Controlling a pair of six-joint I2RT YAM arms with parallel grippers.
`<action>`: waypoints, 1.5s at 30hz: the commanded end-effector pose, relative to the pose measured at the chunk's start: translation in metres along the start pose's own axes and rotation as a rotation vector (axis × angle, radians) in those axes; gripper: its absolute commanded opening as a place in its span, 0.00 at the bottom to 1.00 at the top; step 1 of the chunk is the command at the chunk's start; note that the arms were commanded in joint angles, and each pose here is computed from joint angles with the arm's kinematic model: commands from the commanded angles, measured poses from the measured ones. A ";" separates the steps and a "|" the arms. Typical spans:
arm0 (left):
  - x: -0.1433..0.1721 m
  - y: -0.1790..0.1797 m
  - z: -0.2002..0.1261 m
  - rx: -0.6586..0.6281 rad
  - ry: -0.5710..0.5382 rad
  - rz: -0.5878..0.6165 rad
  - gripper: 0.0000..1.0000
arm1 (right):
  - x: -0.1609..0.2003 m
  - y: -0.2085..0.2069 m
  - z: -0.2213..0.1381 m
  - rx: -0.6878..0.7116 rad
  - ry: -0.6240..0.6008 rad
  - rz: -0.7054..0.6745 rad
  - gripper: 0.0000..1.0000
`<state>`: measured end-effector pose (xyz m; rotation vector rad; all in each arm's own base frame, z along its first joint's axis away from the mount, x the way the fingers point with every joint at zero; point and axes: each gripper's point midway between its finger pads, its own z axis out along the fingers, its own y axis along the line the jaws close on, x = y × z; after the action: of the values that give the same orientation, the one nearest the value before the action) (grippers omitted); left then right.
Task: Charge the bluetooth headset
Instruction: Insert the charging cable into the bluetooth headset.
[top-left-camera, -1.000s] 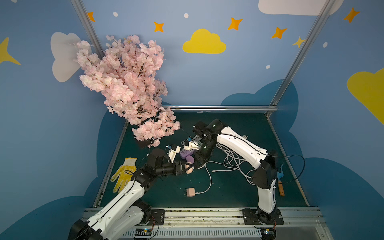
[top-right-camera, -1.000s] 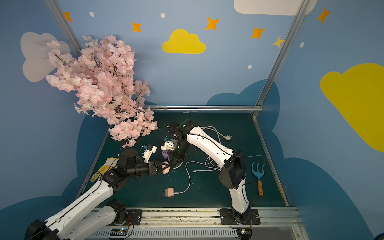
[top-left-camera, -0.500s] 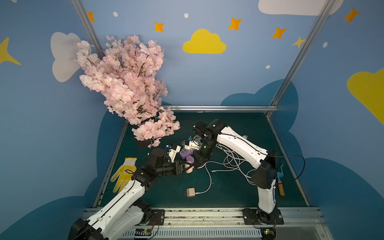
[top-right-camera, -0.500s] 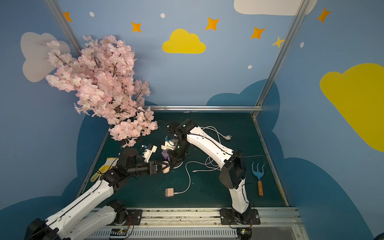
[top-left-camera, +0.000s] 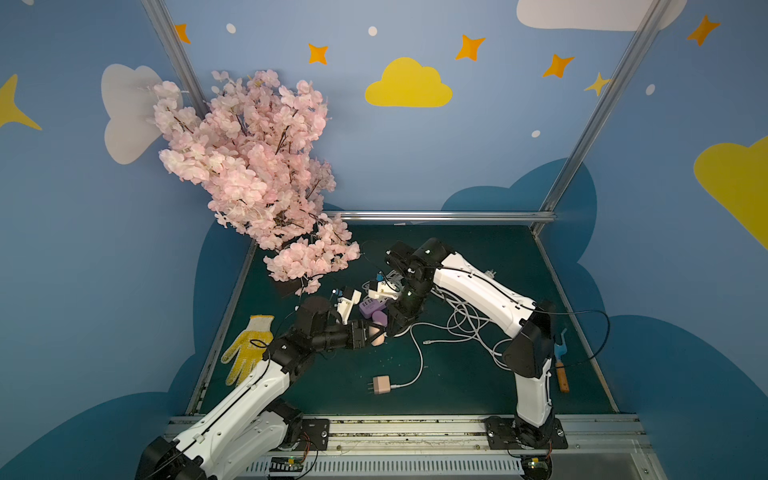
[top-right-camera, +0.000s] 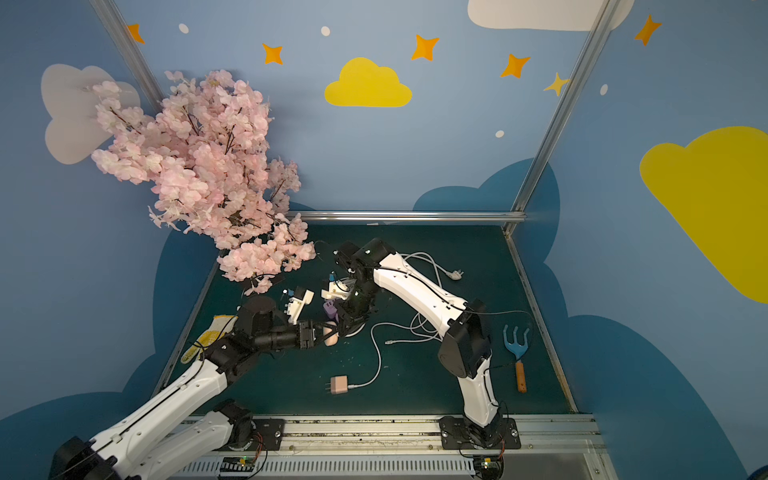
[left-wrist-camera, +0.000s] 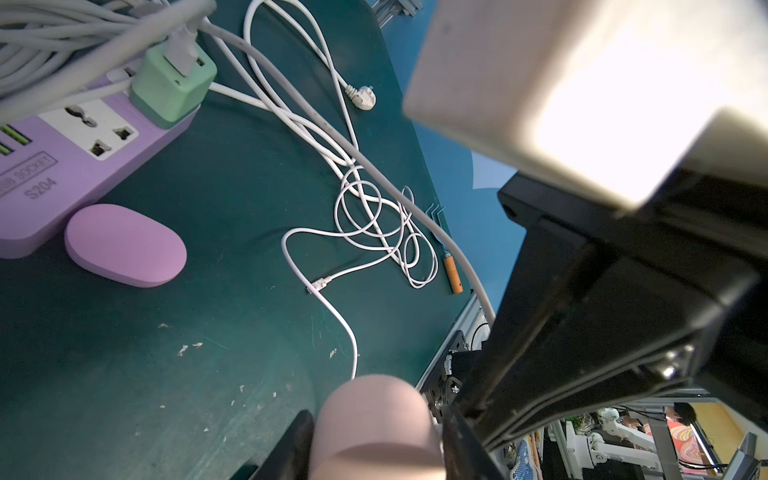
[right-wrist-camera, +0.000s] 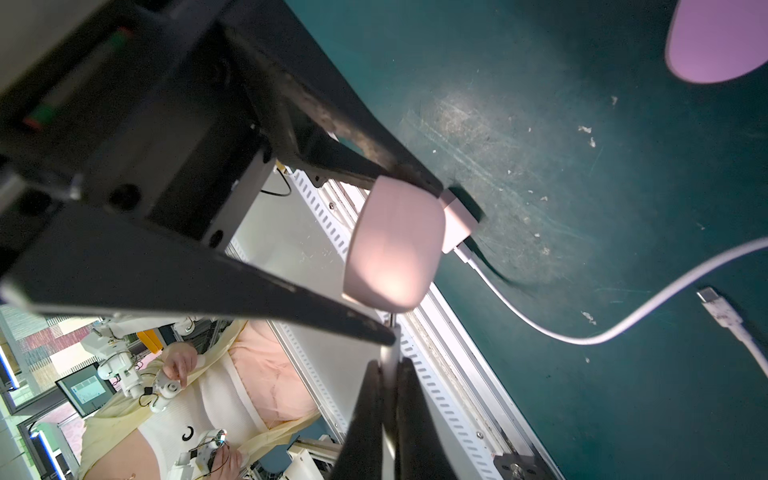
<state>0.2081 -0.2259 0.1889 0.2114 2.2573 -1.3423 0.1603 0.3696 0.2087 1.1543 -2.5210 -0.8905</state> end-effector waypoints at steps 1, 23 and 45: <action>-0.011 -0.074 -0.011 0.253 0.004 0.154 0.51 | -0.047 0.026 0.000 -0.086 -0.177 -0.183 0.00; -0.016 -0.081 -0.014 0.263 -0.015 0.161 0.03 | -0.068 0.007 0.002 -0.003 -0.230 -0.149 0.00; -0.012 -0.100 -0.011 0.296 0.006 0.202 0.03 | -0.118 0.003 0.004 0.012 -0.339 -0.173 0.00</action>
<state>0.2298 -0.2154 0.1859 0.1072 2.2637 -1.1594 0.1824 0.3834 0.2046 1.0746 -2.6121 -0.8301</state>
